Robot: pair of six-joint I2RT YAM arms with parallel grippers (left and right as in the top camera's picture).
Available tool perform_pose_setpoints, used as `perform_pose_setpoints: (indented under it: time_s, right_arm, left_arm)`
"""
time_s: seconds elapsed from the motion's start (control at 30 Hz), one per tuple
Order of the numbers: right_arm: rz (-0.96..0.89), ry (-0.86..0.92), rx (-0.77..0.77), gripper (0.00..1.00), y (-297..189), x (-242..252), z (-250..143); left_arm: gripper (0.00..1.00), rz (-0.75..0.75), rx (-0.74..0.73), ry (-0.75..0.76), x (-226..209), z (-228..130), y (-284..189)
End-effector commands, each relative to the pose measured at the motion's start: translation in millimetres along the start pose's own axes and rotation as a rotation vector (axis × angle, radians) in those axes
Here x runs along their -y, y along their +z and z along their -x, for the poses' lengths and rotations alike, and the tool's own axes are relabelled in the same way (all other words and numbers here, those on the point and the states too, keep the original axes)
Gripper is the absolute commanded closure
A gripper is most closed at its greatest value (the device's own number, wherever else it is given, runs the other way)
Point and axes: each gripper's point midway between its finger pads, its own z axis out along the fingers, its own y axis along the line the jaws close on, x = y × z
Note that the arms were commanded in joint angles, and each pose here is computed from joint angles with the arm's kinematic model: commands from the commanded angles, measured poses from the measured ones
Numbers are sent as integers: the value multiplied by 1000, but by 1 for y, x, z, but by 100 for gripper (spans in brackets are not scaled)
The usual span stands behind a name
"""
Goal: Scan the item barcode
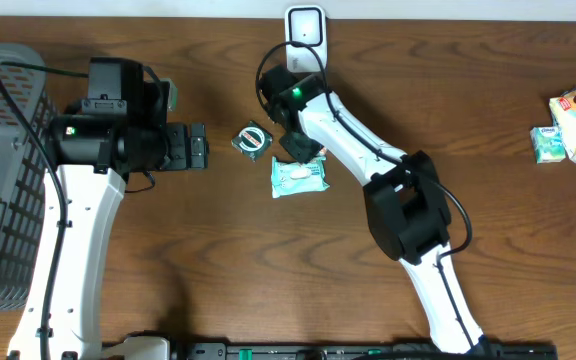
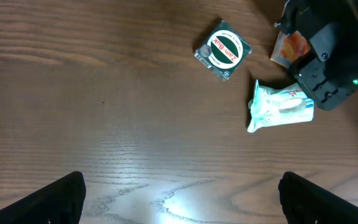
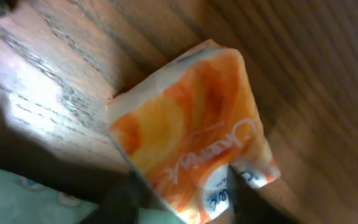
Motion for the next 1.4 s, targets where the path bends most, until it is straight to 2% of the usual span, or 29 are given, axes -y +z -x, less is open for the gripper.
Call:
perform_pose_setpoints:
  time_s: [0.0,0.07,0.1,0.3,0.4,0.67,0.77,0.93,1.03,1.27,1.37]
  right_arm:
    - [-7,26,-28,81,10,0,-6]
    - [-7,44,-28,96,10,0,-6]
    - [-7,51,-29,99,10,0,-6]
    - [12,155,-38,99,-10,11,-11]
    - [145,205,12,99,-35,15,-5]
    - [763,307,182,99,-97,30,-2]
    - [933,359,207,99,-98,47,-14]
    - [1051,426,219,99,-78,68,-38]
    - [1056,432,181,80,-69,69,-53]
    - [1039,299,200,65,-79,51,-52]
    - [942,225,196,53,-77,42,-43]
  left_arm:
    - [2,9,-11,3,-1,-3,2]
    - [2,9,-11,3,-1,-3,2]
    - [3,9,-11,3,-1,-3,2]
    - [2,9,-11,3,-1,-3,2]
    - [2,9,-11,3,-1,-3,2]
    - [2,9,-11,3,-1,-3,2]
    - [2,9,-11,3,-1,-3,2]
    - [2,9,-11,3,-1,-3,2]
    - [2,9,-11,3,-1,-3,2]
    - [2,9,-11,3,-1,-3,2]
    - [2,9,-11,3,-1,-3,2]
